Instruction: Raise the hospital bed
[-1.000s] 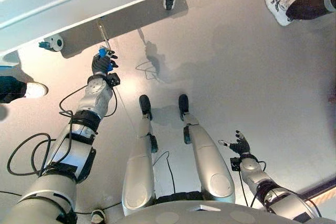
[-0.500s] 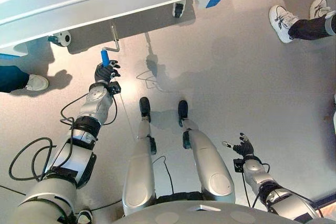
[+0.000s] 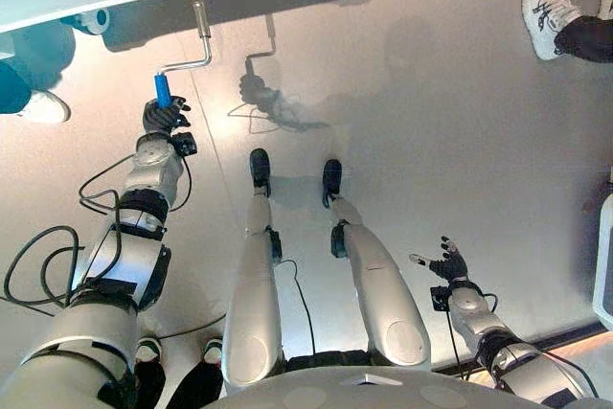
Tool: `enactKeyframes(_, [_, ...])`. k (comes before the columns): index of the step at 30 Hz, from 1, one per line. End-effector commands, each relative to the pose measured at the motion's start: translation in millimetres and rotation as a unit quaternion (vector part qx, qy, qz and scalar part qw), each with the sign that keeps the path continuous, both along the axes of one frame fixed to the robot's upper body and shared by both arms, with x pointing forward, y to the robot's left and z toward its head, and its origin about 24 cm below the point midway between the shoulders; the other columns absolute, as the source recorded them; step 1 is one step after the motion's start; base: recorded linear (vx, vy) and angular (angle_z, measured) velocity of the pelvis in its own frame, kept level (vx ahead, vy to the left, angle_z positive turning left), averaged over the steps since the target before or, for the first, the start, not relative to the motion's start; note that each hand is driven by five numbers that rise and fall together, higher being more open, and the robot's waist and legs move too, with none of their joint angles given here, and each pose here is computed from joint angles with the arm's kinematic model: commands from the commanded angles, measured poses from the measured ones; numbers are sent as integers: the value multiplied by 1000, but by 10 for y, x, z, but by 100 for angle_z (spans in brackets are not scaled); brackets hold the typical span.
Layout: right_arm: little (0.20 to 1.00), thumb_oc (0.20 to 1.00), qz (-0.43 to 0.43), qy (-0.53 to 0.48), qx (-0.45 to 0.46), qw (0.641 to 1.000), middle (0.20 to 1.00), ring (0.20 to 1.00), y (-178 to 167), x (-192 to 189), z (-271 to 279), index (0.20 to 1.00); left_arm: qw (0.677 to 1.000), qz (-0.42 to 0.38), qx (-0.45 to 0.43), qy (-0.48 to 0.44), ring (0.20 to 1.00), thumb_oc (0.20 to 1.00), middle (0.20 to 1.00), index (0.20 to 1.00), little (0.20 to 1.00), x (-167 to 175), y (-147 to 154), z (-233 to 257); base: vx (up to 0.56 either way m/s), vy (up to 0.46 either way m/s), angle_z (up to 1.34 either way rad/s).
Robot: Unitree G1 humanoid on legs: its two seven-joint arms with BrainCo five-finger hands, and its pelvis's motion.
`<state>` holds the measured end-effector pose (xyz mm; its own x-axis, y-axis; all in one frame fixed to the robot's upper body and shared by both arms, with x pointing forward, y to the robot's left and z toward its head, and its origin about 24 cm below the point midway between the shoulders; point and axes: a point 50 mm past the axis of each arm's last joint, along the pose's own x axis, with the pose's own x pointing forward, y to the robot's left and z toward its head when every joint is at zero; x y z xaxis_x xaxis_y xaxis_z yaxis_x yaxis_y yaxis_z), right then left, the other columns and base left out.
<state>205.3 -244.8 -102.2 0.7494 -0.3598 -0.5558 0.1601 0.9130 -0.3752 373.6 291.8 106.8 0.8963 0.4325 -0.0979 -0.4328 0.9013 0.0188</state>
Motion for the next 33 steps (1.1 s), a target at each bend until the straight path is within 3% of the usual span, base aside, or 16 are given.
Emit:
enactKeyframes(1, [1000, 1000, -25, 2, 15, 1000, 1000, 1000, 9, -205, -79, 1000, 991, 124, 38, -27, 200, 200, 200, 200, 200, -236, 698, 367, 19, 42, -2])
enactKeyframes(16, [1000, 1000, 1, -60, 25, 998, 1000, 1000, 99, -80, 79, 1000, 983, 134, 114, -47, 200, 200, 200, 200, 200, -158, 739, 813, 16, 23, -3])
enactKeyframes(33, [1000, 1000, 54, -146, 30, 987, 1000, 1000, 261, 81, 356, 1000, 983, 88, 127, -94, 200, 200, 200, 200, 200, 111, 317, 1118, 0, 9, -12])
